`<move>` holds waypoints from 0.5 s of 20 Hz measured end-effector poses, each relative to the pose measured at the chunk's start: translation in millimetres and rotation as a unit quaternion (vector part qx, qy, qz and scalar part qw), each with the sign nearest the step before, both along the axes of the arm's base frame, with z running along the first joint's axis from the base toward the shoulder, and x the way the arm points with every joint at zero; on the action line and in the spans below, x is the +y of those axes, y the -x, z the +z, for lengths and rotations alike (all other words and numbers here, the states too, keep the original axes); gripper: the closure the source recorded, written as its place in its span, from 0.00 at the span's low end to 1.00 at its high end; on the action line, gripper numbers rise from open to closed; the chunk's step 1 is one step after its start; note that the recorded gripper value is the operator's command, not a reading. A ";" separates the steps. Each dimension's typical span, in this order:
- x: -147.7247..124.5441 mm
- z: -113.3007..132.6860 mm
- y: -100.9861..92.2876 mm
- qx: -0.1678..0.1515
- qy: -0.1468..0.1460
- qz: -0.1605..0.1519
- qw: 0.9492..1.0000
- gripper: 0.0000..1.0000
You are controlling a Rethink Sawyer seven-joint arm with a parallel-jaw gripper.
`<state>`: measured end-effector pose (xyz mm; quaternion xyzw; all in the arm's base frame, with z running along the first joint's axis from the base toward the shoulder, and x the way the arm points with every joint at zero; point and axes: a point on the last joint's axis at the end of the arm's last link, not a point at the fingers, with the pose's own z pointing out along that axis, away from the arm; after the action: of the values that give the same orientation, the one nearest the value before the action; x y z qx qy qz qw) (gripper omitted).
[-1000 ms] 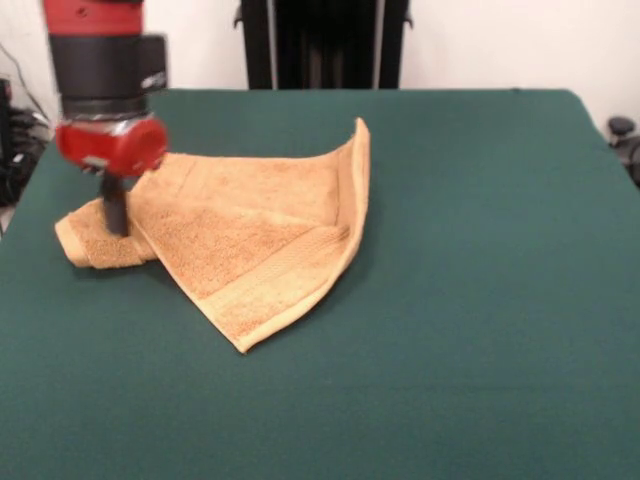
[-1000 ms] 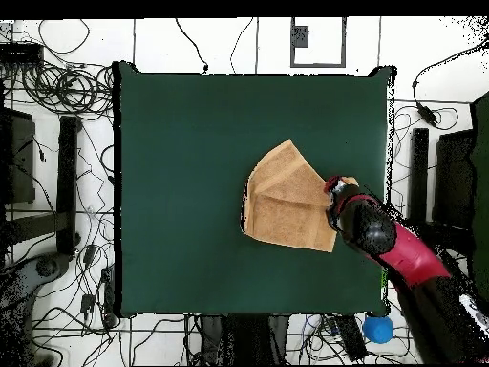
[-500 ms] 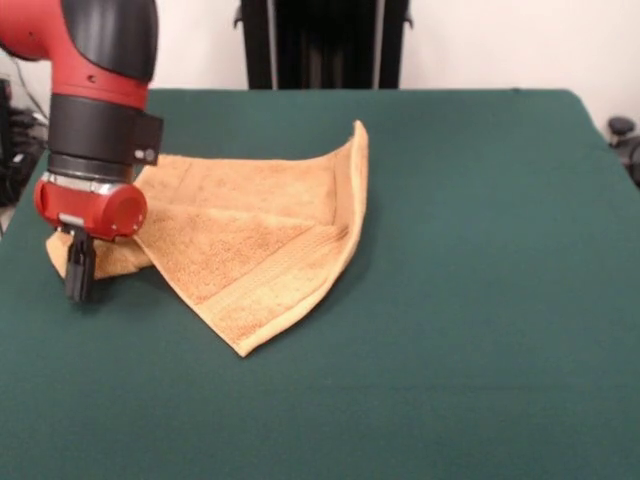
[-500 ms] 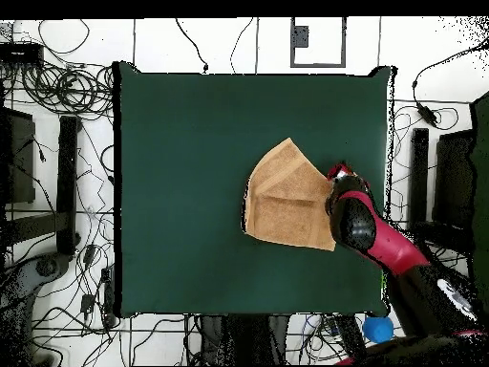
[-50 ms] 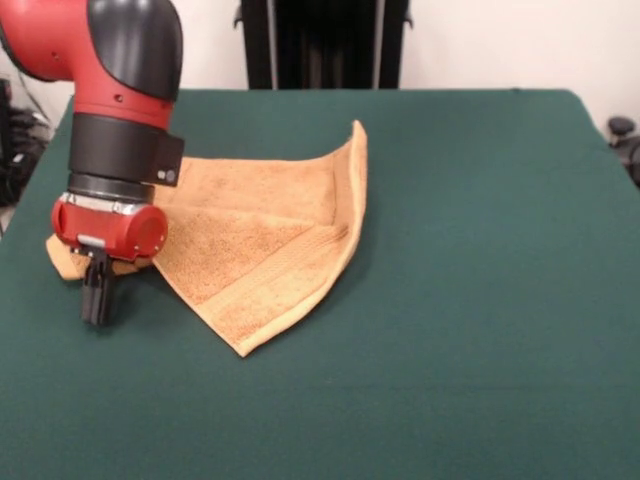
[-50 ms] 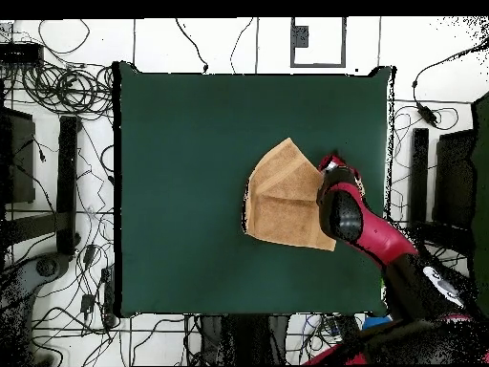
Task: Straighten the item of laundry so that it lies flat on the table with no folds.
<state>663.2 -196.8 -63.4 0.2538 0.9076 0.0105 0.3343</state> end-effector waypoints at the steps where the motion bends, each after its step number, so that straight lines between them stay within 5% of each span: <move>1: 0.9 -0.1 -0.6 0.000 0.000 0.001 1.000 1.00; 10: -1.9 13.3 -5.2 -0.007 0.007 0.003 1.000 1.00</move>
<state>668.4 -198.7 -50.1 0.2491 0.9060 0.0071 0.3421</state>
